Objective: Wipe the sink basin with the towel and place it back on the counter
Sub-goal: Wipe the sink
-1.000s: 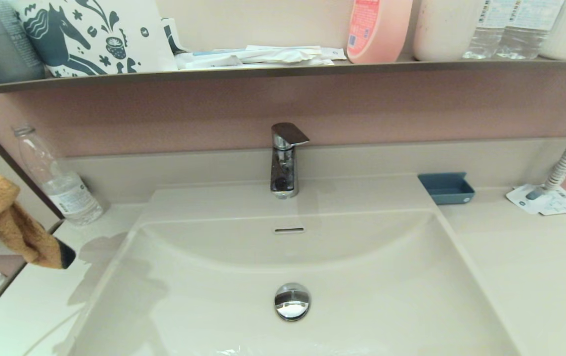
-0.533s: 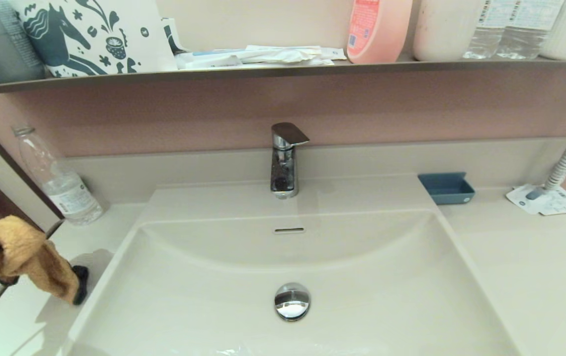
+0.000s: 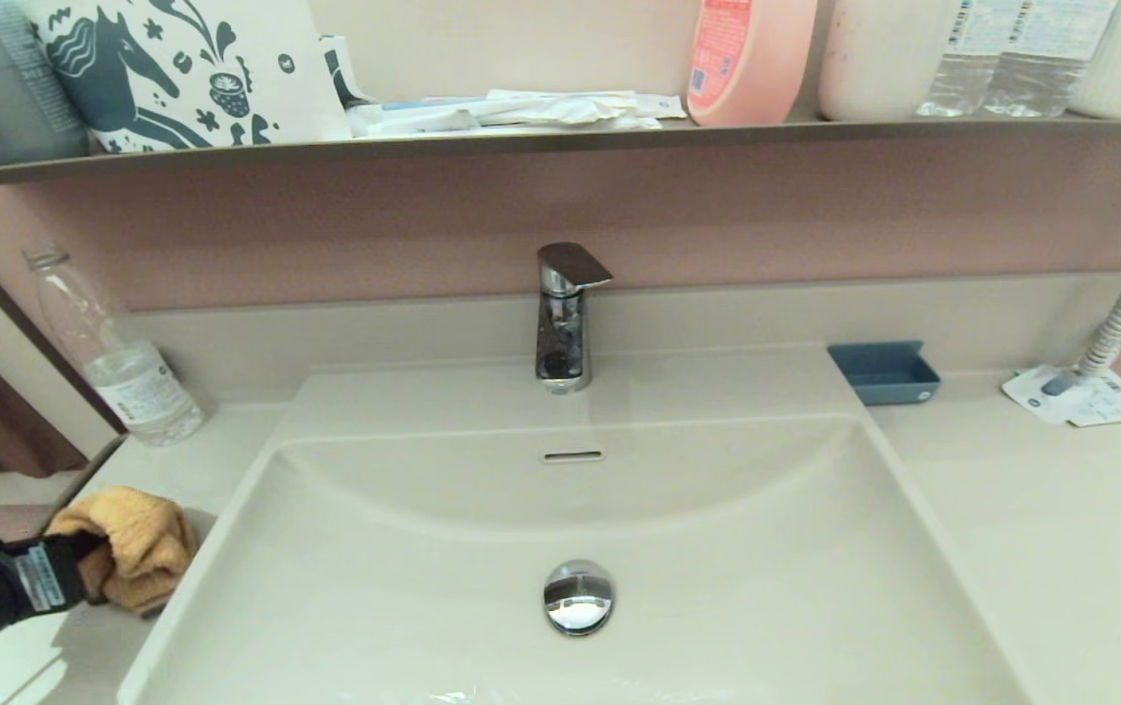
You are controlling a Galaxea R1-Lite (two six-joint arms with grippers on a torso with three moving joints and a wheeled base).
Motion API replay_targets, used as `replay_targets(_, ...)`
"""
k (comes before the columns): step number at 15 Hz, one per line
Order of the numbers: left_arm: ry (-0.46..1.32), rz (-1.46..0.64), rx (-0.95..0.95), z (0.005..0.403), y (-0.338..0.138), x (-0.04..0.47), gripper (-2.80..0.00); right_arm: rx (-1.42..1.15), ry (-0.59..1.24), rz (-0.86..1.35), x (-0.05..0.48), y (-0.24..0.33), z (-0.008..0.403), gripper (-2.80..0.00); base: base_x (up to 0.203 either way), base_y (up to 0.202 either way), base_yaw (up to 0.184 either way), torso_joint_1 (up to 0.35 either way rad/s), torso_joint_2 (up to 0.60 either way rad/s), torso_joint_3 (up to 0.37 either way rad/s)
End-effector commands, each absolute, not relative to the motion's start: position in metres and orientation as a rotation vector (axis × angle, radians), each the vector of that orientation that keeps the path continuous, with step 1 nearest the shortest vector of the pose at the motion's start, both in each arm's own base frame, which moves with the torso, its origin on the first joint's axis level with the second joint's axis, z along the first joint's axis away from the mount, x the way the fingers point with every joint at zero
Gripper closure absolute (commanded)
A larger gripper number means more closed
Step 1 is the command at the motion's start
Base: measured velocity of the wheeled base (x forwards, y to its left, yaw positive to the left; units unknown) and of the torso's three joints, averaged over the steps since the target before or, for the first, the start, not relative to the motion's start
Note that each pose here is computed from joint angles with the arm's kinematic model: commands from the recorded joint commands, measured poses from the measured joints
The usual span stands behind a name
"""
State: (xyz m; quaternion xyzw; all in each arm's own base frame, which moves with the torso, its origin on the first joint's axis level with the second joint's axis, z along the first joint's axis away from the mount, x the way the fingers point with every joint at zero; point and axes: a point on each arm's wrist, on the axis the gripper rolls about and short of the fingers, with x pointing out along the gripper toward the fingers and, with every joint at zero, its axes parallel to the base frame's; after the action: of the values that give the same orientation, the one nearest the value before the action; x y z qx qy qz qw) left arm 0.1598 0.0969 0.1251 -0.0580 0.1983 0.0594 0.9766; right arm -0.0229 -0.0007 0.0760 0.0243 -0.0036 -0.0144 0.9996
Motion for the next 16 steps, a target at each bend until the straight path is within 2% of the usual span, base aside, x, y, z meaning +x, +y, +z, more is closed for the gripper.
replay_targets(1,0.446,0.093,-0.139,0.097,0.102,0.176,0.0,0.049,-0.007,-0.029,-0.023,-0.001,0.076,0.0,0.0,0.0,0.0,0.0,0.0,0.0)
replay_targets(4,0.405,0.069,-0.092,0.075,0.098,0.204,0.0,0.049,-0.007,-0.029,-0.023,-0.001,0.076,0.0,0.0,0.0,0.0,0.0,0.0,0.0)
replay_targets(10,0.293,0.01,-0.093,0.081,0.038,0.246,0.0,0.049,-0.007,-0.029,-0.023,-0.001,0.076,0.0,0.0,0.0,0.0,0.0,0.0,0.0)
replay_targets(16,0.282,0.032,-0.093,0.087,0.041,0.283,0.0,0.049,-0.008,-0.029,-0.023,-0.001,0.076,0.0,0.0,0.0,0.0,0.0,0.0,0.0)
